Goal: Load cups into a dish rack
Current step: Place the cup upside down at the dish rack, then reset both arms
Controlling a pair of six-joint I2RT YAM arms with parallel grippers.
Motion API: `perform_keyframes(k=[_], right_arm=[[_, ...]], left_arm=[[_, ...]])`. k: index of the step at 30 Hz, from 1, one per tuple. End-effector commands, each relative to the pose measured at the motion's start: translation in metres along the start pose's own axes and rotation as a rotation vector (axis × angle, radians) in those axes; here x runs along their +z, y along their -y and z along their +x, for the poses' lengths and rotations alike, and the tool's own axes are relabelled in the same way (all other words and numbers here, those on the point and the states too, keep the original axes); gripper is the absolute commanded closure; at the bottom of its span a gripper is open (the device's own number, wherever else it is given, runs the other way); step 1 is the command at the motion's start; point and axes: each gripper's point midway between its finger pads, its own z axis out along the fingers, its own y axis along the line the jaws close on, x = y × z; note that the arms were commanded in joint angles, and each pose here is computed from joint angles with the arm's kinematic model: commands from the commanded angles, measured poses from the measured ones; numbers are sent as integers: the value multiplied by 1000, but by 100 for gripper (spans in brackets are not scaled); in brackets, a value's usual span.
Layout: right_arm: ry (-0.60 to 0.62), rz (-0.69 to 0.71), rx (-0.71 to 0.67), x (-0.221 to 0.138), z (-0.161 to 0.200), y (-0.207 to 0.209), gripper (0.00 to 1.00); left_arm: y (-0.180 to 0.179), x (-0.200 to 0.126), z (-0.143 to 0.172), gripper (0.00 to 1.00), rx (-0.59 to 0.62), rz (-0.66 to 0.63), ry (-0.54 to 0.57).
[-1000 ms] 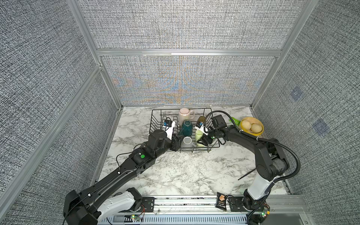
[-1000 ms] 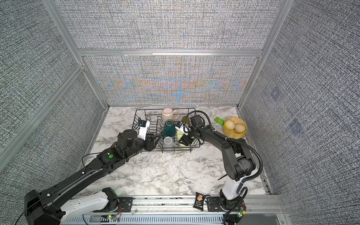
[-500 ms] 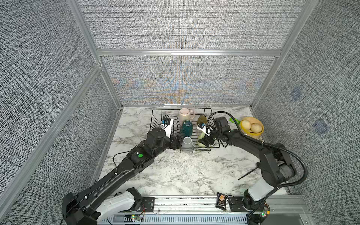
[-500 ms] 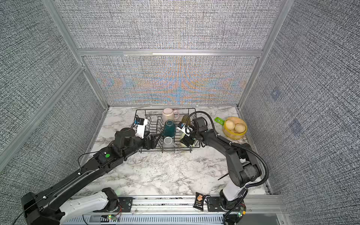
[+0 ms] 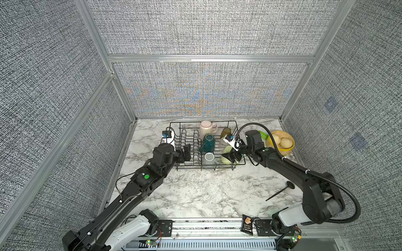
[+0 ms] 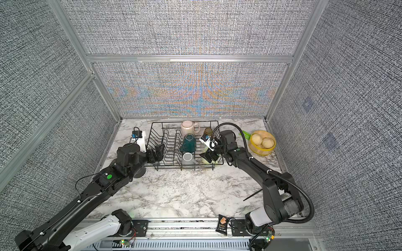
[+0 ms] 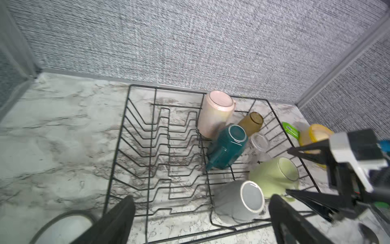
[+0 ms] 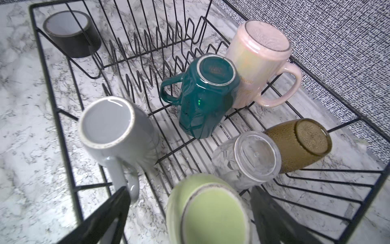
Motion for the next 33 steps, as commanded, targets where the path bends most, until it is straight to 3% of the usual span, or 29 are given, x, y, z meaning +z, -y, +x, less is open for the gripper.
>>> perform_keyframes(k=[1,7,10,13,15,17,23,26,30,33], right_arm=[[107,36,66,-20,-22,1,10],[300,248,296,-91,-31,36,9],[362,440,430,-131,-10,60,6],[342,649,547,-162,29,77,5],[295,787,620,-178,61,84,2],[265,828,670,-181,85,83,1],[178,920,741,-174,137,83,1],[157,1038,777,-183,155,91,1],[151,1029,737,-170,166,92,1],[145,1018,647,-156,177,91,1]], left_arm=[[-44,-7,-7,0,-9,-198,43],[-102,-16,-11,0,52,-452,87],[-134,-20,-6,0,35,-622,90],[-165,-22,8,0,12,-788,42],[-163,-5,18,0,78,-747,-3],[-159,9,24,0,131,-684,-10],[-196,9,40,0,87,-743,76],[-215,7,51,0,46,-736,78],[-221,23,63,1,100,-672,96],[-210,42,72,1,241,-547,87]])
